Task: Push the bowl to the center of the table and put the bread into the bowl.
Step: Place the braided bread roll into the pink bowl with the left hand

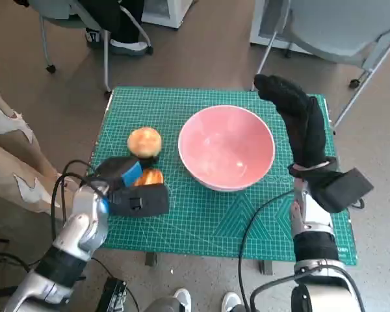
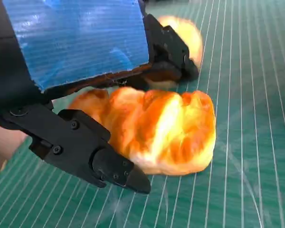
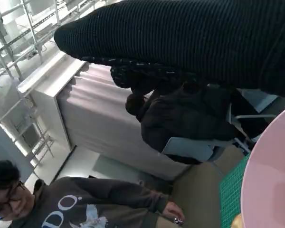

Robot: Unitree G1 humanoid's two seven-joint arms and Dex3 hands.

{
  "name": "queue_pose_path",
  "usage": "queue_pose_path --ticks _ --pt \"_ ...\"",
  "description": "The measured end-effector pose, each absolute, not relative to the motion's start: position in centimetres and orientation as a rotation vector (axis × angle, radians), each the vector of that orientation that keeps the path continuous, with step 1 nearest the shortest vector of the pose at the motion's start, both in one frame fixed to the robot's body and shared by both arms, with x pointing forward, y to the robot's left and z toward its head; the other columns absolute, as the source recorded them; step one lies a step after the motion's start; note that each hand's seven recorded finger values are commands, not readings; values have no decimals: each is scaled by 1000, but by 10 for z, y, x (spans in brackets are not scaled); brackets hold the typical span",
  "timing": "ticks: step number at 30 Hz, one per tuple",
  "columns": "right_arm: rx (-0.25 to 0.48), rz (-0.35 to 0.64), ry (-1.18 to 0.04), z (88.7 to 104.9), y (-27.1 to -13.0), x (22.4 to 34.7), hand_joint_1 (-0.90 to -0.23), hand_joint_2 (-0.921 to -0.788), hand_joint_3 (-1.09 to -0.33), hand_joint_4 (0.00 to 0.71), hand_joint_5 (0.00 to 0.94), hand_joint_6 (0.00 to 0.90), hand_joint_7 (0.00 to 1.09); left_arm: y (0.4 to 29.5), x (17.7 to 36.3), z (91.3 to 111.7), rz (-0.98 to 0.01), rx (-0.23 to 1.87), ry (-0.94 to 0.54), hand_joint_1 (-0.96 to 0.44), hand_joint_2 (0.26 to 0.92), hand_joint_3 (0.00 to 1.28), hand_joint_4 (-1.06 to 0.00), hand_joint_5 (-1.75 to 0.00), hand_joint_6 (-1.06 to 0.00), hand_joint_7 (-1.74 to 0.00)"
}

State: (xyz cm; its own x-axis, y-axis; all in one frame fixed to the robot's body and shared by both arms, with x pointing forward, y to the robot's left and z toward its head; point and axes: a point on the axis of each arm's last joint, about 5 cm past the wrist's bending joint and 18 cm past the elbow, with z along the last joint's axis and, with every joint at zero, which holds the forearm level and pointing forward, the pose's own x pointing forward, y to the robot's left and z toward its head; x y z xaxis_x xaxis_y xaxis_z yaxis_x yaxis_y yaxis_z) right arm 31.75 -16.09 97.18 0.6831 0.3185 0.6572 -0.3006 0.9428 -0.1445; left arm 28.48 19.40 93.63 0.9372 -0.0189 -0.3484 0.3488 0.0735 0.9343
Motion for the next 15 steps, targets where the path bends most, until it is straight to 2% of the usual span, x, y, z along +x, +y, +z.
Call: queue_pose_path --ticks 1,2,3,4,5,6,8,9,11,13,15 --pt "-25 347 -742 972 -161 317 -660 -921 -846 162 0 106 275 195 285 934 -275 1485 255 3 789 292 -612 -1242 -665 -1056" --pt "-25 347 -742 972 -161 317 -659 -921 -846 162 0 104 278 196 285 933 -271 1490 238 3 660 570 -543 -1411 -663 -1179" --pt "-24 346 -742 972 -162 317 -659 -921 -846 162 0 103 279 197 285 932 -267 1496 220 3 629 638 -526 -1451 -661 -1211" --pt "-22 344 -743 972 -163 317 -657 -921 -847 162 0 102 281 198 285 931 -267 1500 205 3 569 773 -487 -1535 -646 -1292" --pt "-20 342 -743 972 -163 317 -656 -921 -847 162 0 101 282 198 285 930 -271 1499 194 3 548 822 -473 -1565 -640 -1320" --pt "-19 340 -743 972 -164 317 -654 -921 -848 162 0 100 285 199 285 930 -273 1499 189 4 508 925 -445 -1622 -610 -1408" --pt "-15 336 -745 972 -164 317 -651 -921 -849 161 0 97 289 199 285 929 -280 1494 184 4 473 1013 -421 -1680 -586 -1475" --pt "-13 336 -746 972 -164 317 -650 -921 -850 161 0 96 291 200 285 928 -283 1491 185 4 459 1046 -412 -1704 -578 -1497" --pt "-11 335 -747 972 -165 317 -649 -921 -851 161 0 94 295 200 285 928 -286 1489 190 4 466 1024 -418 -1724 -599 -1425" --pt "-9 335 -748 972 -165 317 -648 -921 -851 162 0 92 298 200 285 928 -296 1487 204 3 489 972 -429 -1735 -616 -1337" --pt "-8 334 -748 972 -165 317 -648 -921 -851 162 0 90 303 200 285 928 -302 1486 215 4 543 861 -459 -1708 -628 -1227"
